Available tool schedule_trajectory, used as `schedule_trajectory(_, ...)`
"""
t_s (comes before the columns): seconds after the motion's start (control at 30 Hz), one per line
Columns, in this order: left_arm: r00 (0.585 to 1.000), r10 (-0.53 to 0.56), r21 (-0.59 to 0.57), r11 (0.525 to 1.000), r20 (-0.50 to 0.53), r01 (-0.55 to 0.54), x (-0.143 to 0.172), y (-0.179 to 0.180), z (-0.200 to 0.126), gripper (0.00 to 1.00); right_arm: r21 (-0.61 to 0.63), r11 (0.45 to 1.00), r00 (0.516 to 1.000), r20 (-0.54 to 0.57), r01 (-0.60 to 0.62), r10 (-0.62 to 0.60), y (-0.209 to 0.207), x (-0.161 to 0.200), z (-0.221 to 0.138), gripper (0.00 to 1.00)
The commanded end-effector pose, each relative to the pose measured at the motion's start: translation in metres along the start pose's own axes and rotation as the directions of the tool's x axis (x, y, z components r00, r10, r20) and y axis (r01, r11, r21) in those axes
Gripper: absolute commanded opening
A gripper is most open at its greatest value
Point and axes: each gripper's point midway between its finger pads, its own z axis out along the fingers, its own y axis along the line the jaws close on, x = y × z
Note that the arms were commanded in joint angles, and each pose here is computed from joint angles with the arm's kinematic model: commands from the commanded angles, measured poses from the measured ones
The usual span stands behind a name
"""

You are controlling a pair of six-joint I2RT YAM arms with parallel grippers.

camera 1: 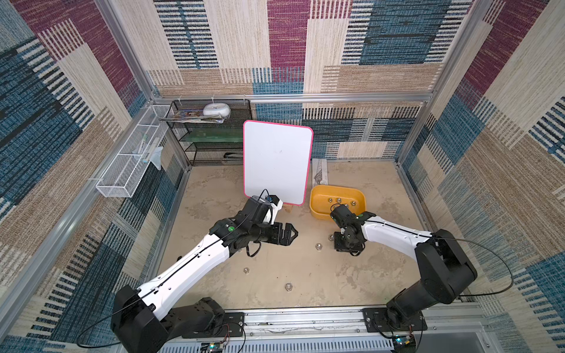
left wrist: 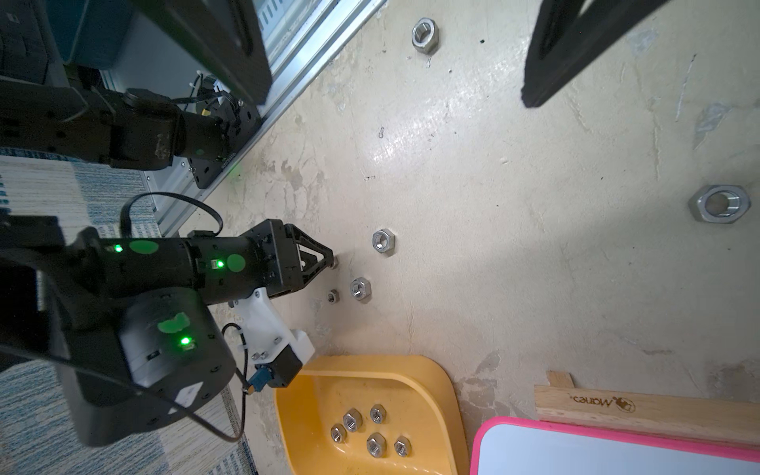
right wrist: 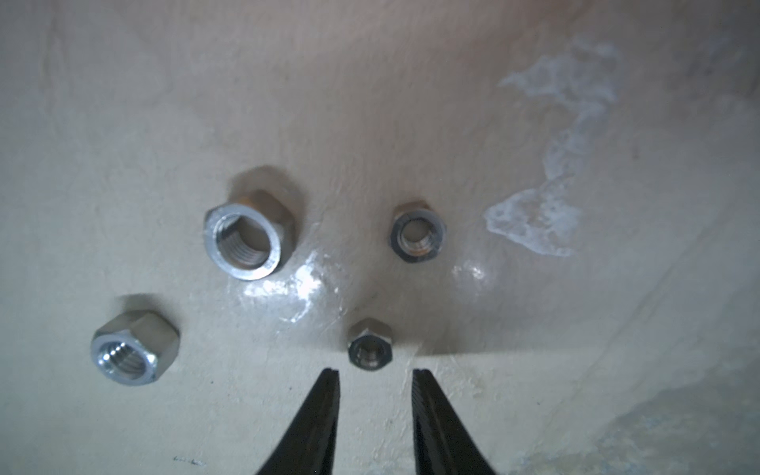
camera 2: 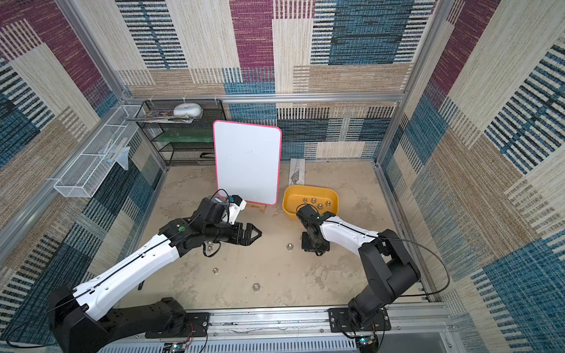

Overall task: Put the nuts on the desktop into the storage box
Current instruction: Pick up the nut from the center of the board, then place the nut in the storage box.

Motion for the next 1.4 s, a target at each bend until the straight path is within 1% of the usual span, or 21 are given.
schedule_trajectory(0.0, 1.000, -0.006, 0.005, 1.000, -0.006, 0.006, 0.003, -0.001, -0.003, 1.00, -0.006, 1.000, 1.000, 0.006, 0.006, -0.006, 0.003, -0.004, 0.006, 0.35)
schedule_trajectory(0.17, 1.000, -0.009, -0.005, 1.000, 0.003, 0.009, 0.005, 0.002, -0.007, 1.00, 0.000, 1.000, 1.000, 0.007, 0.009, -0.009, 0.004, -0.007, 0.007, 0.35)
schedule_trajectory(0.33, 1.000, -0.012, -0.009, 1.000, 0.001, 0.012, 0.007, 0.003, -0.008, 1.00, 0.010, 1.000, 1.000, -0.003, 0.019, -0.019, 0.004, -0.005, 0.012, 0.32)
schedule_trajectory(0.53, 1.000, -0.010, -0.005, 1.000, 0.002, 0.010, 0.006, 0.002, -0.008, 1.00, 0.021, 1.000, 1.000, -0.005, 0.021, -0.021, 0.001, -0.004, 0.014, 0.27)
schedule_trajectory(0.63, 1.000, -0.009, -0.004, 1.000, 0.000, 0.009, 0.006, 0.001, -0.007, 1.00, 0.018, 1.000, 1.000, 0.004, 0.021, -0.021, 0.002, -0.007, 0.010, 0.19)
schedule_trajectory(0.83, 1.000, -0.007, -0.002, 1.000, -0.002, 0.007, 0.004, 0.001, -0.006, 1.00, 0.020, 1.000, 0.999, 0.046, 0.019, -0.020, 0.003, -0.017, -0.013, 0.18)
schedule_trajectory(1.03, 1.000, -0.002, 0.001, 1.000, 0.001, 0.002, 0.001, -0.001, -0.005, 1.00, 0.026, 0.999, 0.991, 0.126, 0.032, -0.035, 0.005, -0.040, -0.056, 0.19)
schedule_trajectory(1.17, 1.000, -0.002, 0.004, 1.000, 0.002, 0.002, -0.001, -0.002, -0.005, 1.00, 0.011, 1.000, 0.981, 0.196, 0.017, -0.018, 0.006, -0.069, -0.083, 0.20)
schedule_trajectory(1.3, 1.000, -0.001, -0.002, 1.000, 0.004, 0.001, -0.001, -0.001, -0.004, 1.00, -0.004, 1.000, 0.971, 0.240, 0.018, -0.017, 0.008, -0.107, -0.093, 0.20)
schedule_trajectory(1.37, 1.000, -0.001, -0.014, 1.000, 0.009, 0.001, -0.001, 0.001, -0.006, 1.00, 0.006, 0.999, 0.967, 0.251, 0.033, -0.033, 0.012, -0.128, -0.091, 0.20)
